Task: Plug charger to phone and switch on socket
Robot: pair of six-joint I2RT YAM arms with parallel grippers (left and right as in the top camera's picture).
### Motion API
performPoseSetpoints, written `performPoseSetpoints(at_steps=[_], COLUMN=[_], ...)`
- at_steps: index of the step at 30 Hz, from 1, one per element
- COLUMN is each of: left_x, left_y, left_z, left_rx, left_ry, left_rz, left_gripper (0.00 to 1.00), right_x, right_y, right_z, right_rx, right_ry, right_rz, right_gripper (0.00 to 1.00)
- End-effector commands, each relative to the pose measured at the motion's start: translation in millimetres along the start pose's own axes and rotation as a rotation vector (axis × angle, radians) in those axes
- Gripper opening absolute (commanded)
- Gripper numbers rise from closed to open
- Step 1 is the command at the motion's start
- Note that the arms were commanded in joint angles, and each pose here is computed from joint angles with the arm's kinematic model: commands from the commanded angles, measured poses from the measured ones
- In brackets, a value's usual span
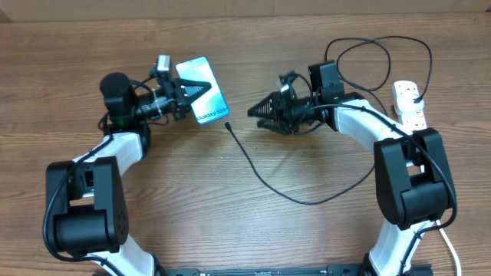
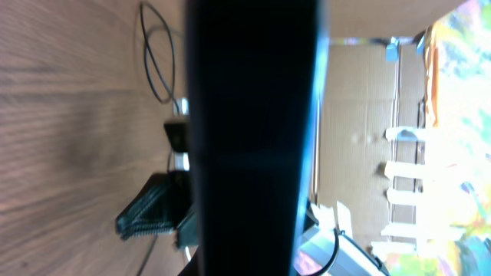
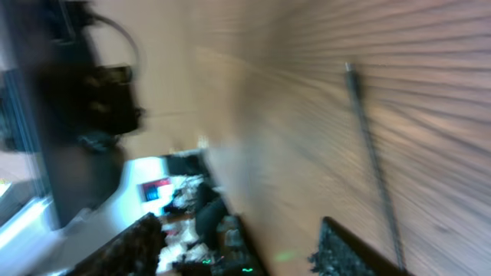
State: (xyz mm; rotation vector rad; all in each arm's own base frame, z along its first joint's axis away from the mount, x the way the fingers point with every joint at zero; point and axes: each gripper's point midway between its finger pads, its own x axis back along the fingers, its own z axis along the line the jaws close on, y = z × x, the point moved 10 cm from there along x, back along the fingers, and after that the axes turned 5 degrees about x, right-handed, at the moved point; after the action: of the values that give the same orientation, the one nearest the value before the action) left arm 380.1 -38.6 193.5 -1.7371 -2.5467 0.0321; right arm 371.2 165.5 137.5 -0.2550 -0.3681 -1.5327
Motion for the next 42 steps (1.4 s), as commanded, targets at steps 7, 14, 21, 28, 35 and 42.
performPoseSetpoints(at_steps=[7, 14, 21, 28, 35, 42], left_x=[7.2, 21.3, 50.0, 63.2, 63.2, 63.2], left_y=[3.5, 13.2, 23.3, 25.1, 25.1, 25.3], left_z=[5.0, 19.7, 20.9, 20.3, 20.3, 20.3], left_rx=[-0.075, -0.014, 0.000, -0.005, -0.014, -0.016], left_ry=[0.031, 0.097, 0.093, 0.080, 0.080, 0.081], left_rz=[-0.021, -0.144, -0.212, -0.213, -0.212, -0.214], left_gripper=[0.04, 0.04, 0.04, 0.04, 0.04, 0.04], right_x=[21.1, 2.6, -53.0, -82.8, -103.9, -119.0], right_y=[-3.1, -25.4, -52.9, -49.2, -44.3, -44.3], right_z=[13.7, 48.7, 63.0, 54.1, 29.1, 19.2], right_rx=[0.196, 0.490, 0.774, 0.850, 0.849, 0.858], right_ry=[-0.403, -0.681, -0.911, -0.984, -0.984, -0.927], right_rz=[-0.143, -0.133, -0.068, -0.121, -0.101, -0.082], right_gripper=[0.74, 0.74, 0.74, 0.73, 0.68, 0.64])
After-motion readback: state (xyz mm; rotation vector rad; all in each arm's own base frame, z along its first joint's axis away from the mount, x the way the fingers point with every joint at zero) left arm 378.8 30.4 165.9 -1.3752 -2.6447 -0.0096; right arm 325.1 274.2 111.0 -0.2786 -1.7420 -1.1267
